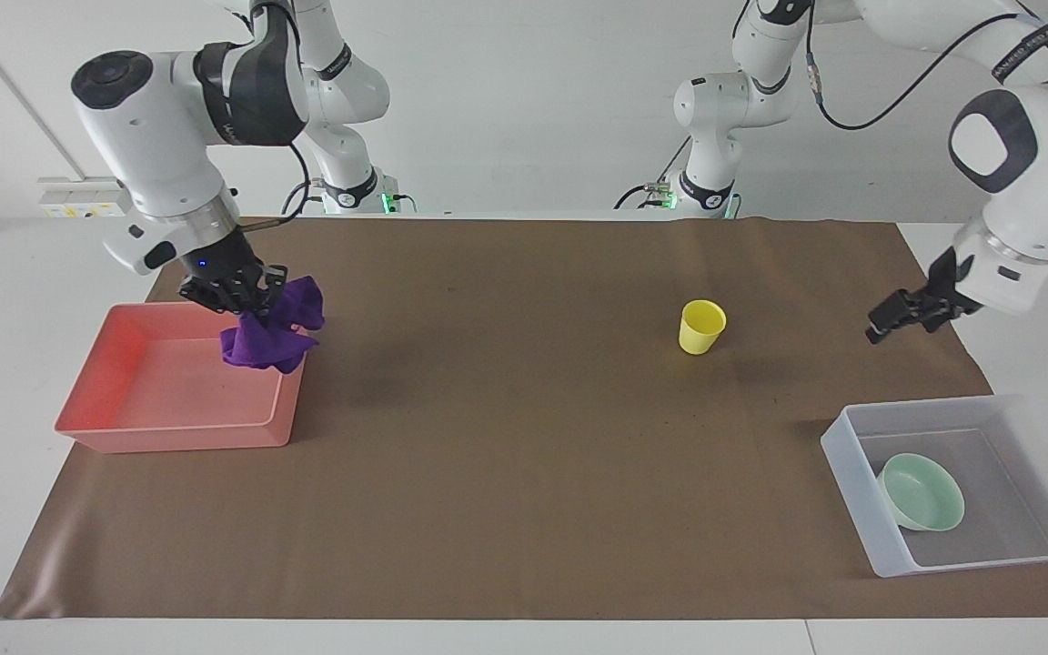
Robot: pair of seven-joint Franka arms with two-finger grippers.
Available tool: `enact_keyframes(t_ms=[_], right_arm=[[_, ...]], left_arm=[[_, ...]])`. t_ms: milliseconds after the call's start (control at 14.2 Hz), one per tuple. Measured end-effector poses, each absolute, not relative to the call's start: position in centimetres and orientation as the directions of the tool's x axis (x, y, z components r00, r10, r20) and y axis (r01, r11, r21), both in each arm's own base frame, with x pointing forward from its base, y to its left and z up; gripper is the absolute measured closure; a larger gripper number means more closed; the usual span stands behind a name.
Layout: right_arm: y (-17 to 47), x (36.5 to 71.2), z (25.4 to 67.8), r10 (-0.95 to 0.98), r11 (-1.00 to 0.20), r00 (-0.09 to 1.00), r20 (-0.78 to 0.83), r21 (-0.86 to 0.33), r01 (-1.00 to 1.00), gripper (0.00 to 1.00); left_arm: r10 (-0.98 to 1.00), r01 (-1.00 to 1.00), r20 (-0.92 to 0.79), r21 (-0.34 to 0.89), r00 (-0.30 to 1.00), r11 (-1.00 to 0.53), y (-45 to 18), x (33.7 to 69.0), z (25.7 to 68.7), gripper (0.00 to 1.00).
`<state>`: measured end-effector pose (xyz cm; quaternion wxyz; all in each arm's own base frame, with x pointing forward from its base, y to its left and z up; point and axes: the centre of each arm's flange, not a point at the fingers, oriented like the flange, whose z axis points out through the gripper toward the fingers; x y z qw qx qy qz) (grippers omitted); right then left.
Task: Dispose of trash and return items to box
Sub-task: 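Carry the purple cloth into the pink tray while the left gripper grasps the cup, then lift the yellow cup with the left gripper and place it in the bin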
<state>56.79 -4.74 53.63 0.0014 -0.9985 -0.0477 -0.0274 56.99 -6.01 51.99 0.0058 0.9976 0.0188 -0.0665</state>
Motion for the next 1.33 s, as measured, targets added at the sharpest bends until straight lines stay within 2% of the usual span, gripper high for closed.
enact_keyframes(t_ms=[211,351,561,702,982,1123,1263,1333], right_arm=[[-11.6,55.7,51.6,0.104,-0.995,0.994,0.023,0.001,0.104,0.89],[-13.5,55.5,49.3,0.103,-0.995,0.994,0.039,0.009,0.103,0.89],[-14.5,55.7,44.1,0.088,-0.996,0.995,0.050,0.019,0.087,0.89],[-15.2,56.2,41.3,0.078,-0.997,0.996,0.046,0.021,0.077,0.89],[-16.8,56.7,39.5,0.055,-0.998,0.996,0.065,0.032,0.053,0.86],[-16.9,56.9,40.0,0.055,-0.998,0.996,0.074,0.036,0.053,0.71],[-16.6,57.3,40.8,0.061,-0.998,0.994,0.089,0.040,0.058,0.49],[-16.5,57.6,41.3,0.064,-0.997,0.994,0.091,0.040,0.061,0.39]], left_arm=[[0.008,0.007,-0.117,-0.009,0.993,-1.000,-13.1,50.6,44.7,0.00],[0.000,-0.001,-0.110,-0.009,0.994,-1.000,-13.6,47.3,40.6,0.00],[-0.016,-0.017,-0.116,-0.011,0.993,-1.000,-13.8,45.0,38.0,0.00],[-0.015,-0.016,-0.096,-0.007,0.995,-1.000,-13.8,44.4,36.5,0.05],[0.003,0.004,-0.025,0.012,1.000,-1.000,-13.6,44.4,34.4,0.52],[0.014,0.015,-0.010,0.016,1.000,-1.000,-13.5,44.7,34.4,0.77],[0.040,0.040,0.015,0.025,0.999,-0.999,-13.6,45.8,35.6,0.97],[0.059,0.058,0.026,0.030,0.998,-0.998,-13.7,46.7,36.8,0.97]])
